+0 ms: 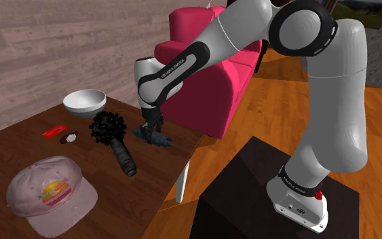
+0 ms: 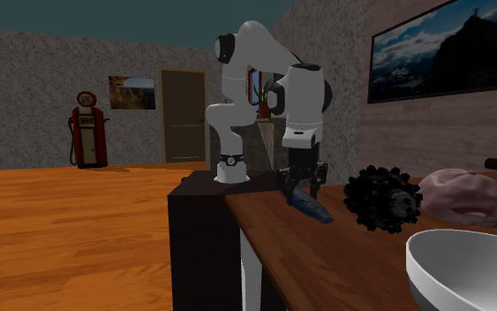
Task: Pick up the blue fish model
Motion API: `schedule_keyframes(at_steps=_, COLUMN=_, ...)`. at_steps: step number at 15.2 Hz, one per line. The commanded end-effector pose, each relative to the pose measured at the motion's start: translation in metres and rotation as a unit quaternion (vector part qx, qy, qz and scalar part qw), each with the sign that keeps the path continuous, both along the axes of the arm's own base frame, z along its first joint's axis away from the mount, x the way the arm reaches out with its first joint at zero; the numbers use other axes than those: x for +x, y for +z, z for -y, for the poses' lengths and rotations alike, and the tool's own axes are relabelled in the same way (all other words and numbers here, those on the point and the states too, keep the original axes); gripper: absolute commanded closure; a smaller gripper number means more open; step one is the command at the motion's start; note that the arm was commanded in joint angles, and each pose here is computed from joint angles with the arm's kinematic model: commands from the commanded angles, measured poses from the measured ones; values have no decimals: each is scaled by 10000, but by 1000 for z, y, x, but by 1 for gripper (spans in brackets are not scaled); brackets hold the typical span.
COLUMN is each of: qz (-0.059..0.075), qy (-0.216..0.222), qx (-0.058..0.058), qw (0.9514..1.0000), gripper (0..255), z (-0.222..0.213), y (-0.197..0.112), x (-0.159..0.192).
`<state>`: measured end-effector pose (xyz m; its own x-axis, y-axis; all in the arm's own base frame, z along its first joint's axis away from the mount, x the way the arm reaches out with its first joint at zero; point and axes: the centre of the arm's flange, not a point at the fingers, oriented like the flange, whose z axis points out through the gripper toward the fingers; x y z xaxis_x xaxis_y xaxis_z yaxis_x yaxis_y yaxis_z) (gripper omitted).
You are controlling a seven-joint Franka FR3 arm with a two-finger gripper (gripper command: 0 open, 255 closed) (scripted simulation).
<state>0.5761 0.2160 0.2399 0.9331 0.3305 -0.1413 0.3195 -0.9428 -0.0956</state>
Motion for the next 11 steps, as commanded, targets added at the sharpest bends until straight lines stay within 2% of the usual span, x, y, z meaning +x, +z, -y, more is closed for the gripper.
schedule_keyframes(at_steps=1, qz=1, qy=-3, qx=0, qw=10000, gripper=255, z=0, y=0, x=0)
schedule_keyframes(at_steps=11, qz=1, qy=-3, qx=0, qw=10000, gripper=255, z=0, y=52, x=0)
